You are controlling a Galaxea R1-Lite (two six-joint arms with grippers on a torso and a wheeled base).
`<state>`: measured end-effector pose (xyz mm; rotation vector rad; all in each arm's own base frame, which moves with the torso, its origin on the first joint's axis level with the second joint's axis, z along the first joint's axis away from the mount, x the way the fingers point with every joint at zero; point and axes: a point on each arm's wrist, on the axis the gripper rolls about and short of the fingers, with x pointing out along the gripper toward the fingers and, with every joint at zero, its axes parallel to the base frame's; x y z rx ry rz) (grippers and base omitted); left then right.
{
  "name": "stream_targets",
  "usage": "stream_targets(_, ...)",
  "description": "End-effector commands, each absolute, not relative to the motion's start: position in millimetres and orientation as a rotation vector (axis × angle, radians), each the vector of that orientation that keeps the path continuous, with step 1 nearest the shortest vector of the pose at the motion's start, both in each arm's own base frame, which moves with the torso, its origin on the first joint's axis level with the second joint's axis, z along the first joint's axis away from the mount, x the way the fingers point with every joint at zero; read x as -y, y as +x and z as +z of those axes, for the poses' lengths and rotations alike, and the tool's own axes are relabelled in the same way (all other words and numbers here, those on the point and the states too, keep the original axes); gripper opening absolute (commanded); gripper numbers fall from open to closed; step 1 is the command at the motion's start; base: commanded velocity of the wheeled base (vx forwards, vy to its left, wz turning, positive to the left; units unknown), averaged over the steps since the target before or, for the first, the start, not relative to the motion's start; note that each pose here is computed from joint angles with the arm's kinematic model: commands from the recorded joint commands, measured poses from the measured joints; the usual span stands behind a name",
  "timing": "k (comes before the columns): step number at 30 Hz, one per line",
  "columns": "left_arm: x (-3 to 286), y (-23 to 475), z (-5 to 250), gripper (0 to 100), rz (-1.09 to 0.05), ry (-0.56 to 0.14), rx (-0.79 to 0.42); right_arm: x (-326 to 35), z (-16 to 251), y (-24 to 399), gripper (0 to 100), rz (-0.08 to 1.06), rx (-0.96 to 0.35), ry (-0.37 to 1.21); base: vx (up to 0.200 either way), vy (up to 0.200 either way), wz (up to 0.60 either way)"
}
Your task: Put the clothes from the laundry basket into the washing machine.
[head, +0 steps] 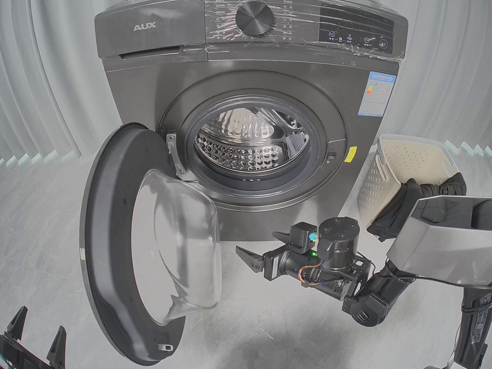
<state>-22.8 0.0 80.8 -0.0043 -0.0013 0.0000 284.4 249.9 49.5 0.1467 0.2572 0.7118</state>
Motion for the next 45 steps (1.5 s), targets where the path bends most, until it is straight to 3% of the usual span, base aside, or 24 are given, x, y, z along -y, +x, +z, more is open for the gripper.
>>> stream_targets(1, 0, -23, 76, 100, 0.0, -0.006, -0.002, -256, 56, 296, 100, 0.711, -0.243, 0.154, -0.2, 0.0, 0.0)
stream_targets(12, 0, -23, 76, 100, 0.0, -0.006, 0.0, -291, 45, 312, 100, 0.742, -0.323, 0.122, -0.055, 0.0, 0.0)
stream_targets(21, 0, -23, 76, 100, 0.0, -0.006, 0.0, -325, 33, 317, 100, 0.79, -0.29, 0.131, 0.0, 0.0, 0.0)
stream_targets(31, 0, -23, 76, 100, 0.002, 0.0, -0.002, -326, 49, 327, 100, 0.786, -0.255, 0.146, 0.0, 0.0, 0.0)
stream_targets(37, 0, -23, 76, 100, 0.002, -0.002, -0.002, -342, 57, 331, 100, 0.817, -0.254, 0.148, 0.0, 0.0, 0.0)
stream_targets(45, 0, -23, 76, 100, 0.003, -0.002, -0.002, -378, 46, 336, 100, 0.836, -0.252, 0.149, 0.0, 0.0, 0.0)
